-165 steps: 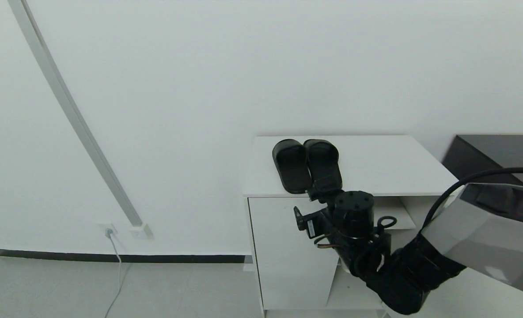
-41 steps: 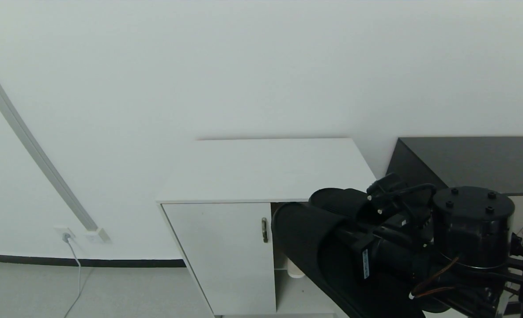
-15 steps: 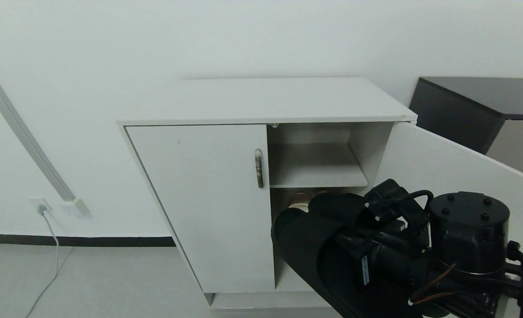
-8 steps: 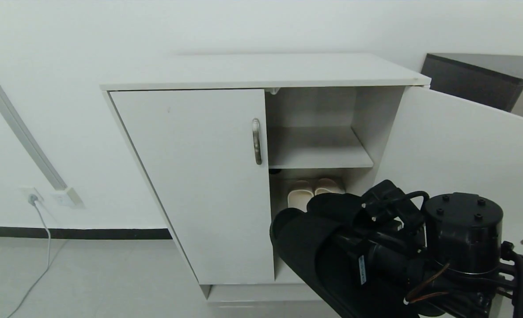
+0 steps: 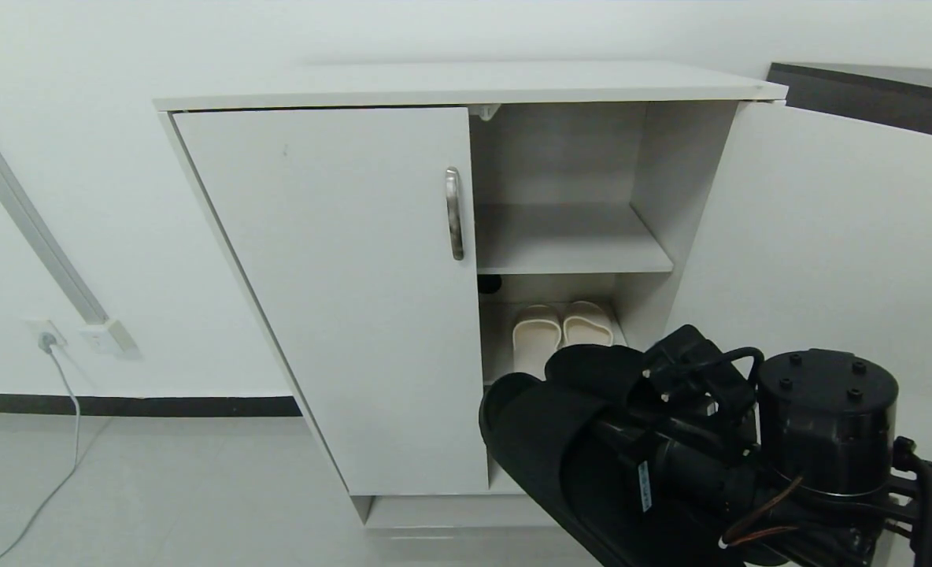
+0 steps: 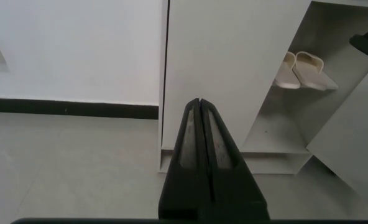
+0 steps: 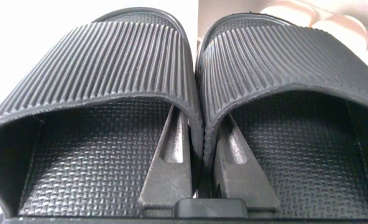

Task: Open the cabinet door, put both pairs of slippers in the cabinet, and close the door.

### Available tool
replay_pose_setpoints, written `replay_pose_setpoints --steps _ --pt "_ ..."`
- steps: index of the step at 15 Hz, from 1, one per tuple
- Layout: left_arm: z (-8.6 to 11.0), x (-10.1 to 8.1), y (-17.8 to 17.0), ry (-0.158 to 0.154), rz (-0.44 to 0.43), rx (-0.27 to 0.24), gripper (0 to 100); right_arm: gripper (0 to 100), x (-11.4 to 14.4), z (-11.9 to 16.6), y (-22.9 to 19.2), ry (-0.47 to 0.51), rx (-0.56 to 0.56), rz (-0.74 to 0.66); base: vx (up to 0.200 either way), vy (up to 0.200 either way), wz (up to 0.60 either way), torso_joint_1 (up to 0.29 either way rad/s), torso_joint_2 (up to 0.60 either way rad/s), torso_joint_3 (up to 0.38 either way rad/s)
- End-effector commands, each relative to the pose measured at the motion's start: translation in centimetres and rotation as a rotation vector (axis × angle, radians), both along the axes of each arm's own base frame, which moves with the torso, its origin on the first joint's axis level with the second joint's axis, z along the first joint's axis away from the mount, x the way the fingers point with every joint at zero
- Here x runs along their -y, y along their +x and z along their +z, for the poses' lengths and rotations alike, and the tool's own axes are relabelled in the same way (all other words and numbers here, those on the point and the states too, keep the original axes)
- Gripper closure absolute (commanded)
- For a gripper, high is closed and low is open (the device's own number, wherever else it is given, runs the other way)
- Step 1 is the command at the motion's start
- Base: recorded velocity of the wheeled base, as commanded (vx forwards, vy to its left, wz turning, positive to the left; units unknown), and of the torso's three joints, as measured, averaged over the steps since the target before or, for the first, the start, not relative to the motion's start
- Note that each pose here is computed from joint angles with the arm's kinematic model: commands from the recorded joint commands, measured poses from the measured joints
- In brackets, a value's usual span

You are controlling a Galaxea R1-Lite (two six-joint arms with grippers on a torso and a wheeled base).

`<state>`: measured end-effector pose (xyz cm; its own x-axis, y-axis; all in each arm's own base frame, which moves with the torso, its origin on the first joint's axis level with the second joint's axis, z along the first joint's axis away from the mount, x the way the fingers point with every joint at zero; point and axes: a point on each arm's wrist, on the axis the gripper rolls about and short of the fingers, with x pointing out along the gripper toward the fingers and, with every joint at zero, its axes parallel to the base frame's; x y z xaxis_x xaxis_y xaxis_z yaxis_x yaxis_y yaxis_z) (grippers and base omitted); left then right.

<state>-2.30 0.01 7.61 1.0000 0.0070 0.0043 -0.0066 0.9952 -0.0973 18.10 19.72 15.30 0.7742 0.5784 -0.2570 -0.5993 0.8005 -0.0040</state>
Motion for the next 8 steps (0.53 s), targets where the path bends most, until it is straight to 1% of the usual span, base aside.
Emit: replay_pose_setpoints --steps 1,4,6,8 --pt "0.00 0.00 0.01 -0.001 0.001 -0.001 100 100 -0.04 -0.09 -0.04 -0.005 -0.001 0.003 0.000 0.000 0.00 0.000 0.00 0.000" --pt "0.00 0.00 0.01 -0.001 0.001 -0.001 100 100 0.00 -0.26 -0.23 -0.008 -0.001 0.006 0.000 0.000 0.00 0.000 0.00 0.000" --pt "0.00 0.00 0.01 -0.001 0.001 -0.001 100 100 0.05 -0.57 -0.34 -0.032 0.003 0.014 0.000 0.000 0.00 0.000 0.00 0.000" --pt "0.00 0.00 0.01 -0.001 0.001 -0.001 100 100 0.05 -0.87 -0.50 -0.051 0.006 0.027 0.000 0.000 -0.60 0.000 0.00 0.005"
